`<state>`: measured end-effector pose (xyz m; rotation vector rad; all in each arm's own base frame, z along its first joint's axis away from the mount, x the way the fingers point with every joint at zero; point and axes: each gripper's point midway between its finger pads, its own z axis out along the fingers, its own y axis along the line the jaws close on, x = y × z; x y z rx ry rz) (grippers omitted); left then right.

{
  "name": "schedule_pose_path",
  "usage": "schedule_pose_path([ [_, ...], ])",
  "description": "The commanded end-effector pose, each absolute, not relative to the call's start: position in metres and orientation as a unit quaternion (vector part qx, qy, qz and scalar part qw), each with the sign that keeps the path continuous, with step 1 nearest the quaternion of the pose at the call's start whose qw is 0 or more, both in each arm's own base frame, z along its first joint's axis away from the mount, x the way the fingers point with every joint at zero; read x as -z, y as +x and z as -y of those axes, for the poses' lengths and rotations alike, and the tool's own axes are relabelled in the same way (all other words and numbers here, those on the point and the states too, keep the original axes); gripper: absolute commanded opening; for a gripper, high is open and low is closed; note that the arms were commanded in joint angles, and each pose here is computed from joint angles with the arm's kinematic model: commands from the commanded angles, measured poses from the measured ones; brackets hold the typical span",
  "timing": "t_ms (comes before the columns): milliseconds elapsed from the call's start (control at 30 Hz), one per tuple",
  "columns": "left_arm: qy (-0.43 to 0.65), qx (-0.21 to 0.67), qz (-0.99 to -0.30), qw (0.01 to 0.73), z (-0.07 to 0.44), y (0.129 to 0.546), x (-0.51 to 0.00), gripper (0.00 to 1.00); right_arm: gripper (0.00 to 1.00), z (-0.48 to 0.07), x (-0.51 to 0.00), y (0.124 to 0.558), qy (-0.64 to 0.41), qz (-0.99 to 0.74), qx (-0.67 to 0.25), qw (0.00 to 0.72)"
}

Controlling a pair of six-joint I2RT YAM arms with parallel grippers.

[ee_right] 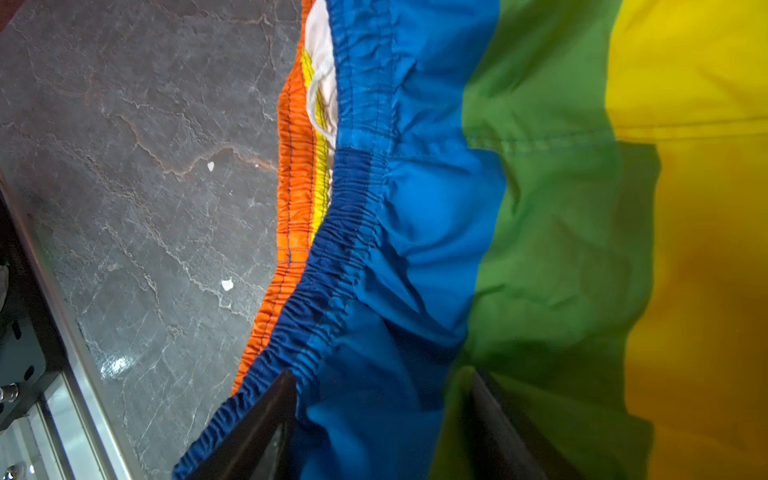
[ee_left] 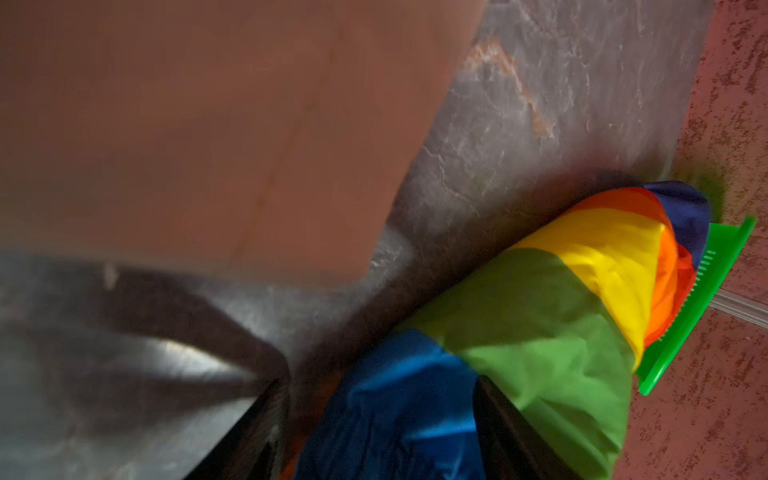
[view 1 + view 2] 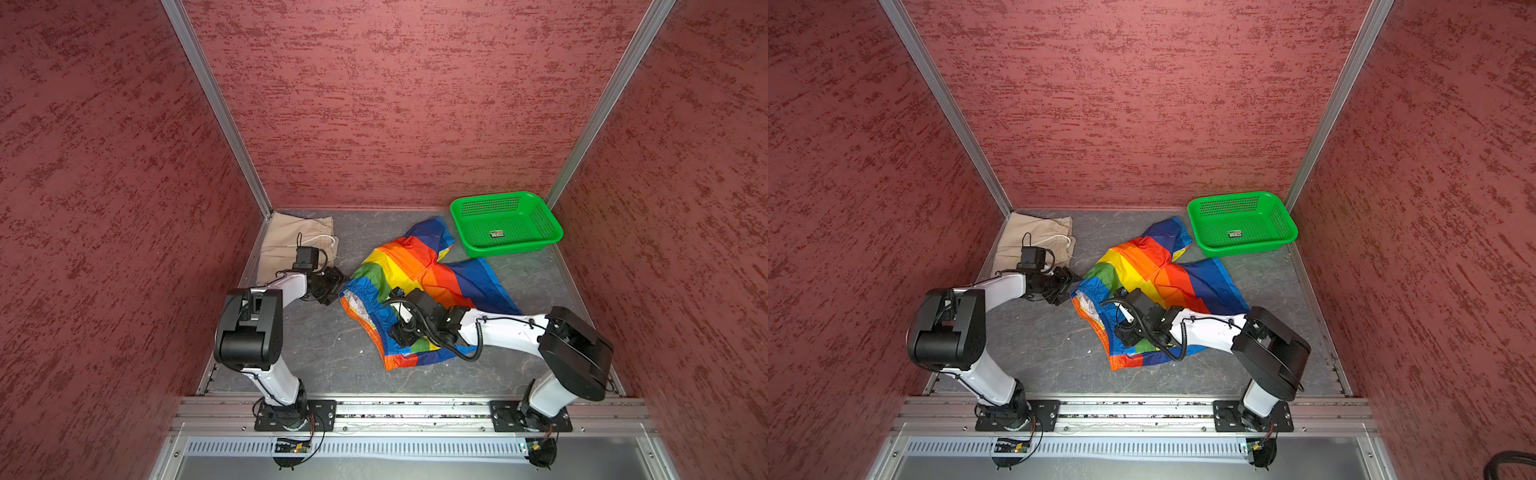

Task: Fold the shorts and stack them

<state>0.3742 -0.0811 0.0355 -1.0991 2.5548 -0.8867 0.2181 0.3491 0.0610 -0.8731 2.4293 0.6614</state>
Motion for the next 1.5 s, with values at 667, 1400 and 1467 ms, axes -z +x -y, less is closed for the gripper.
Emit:
schedule_pose_path([
  [667, -0.358, 0.302, -0.869, 0.159, 0.070, 0.392, -0.073, 0.57, 0.00, -0.348, -0.126, 0.202, -0.263, -0.868, -0.321, 0.274],
  [1400, -0.383, 0.277, -0.873, 0.123, 0.084, 0.362, -0.035, 0.69, 0.00, -0.341, -0.120, 0.196, -0.261, -0.867, -0.325, 0.271],
  [1467, -0.389, 0.280, -0.869, 0.121, 0.085, 0.368, -0.030, 0.59, 0.00, -0.339, -0.121, 0.195, -0.261, -0.868, -0.325, 0.271],
])
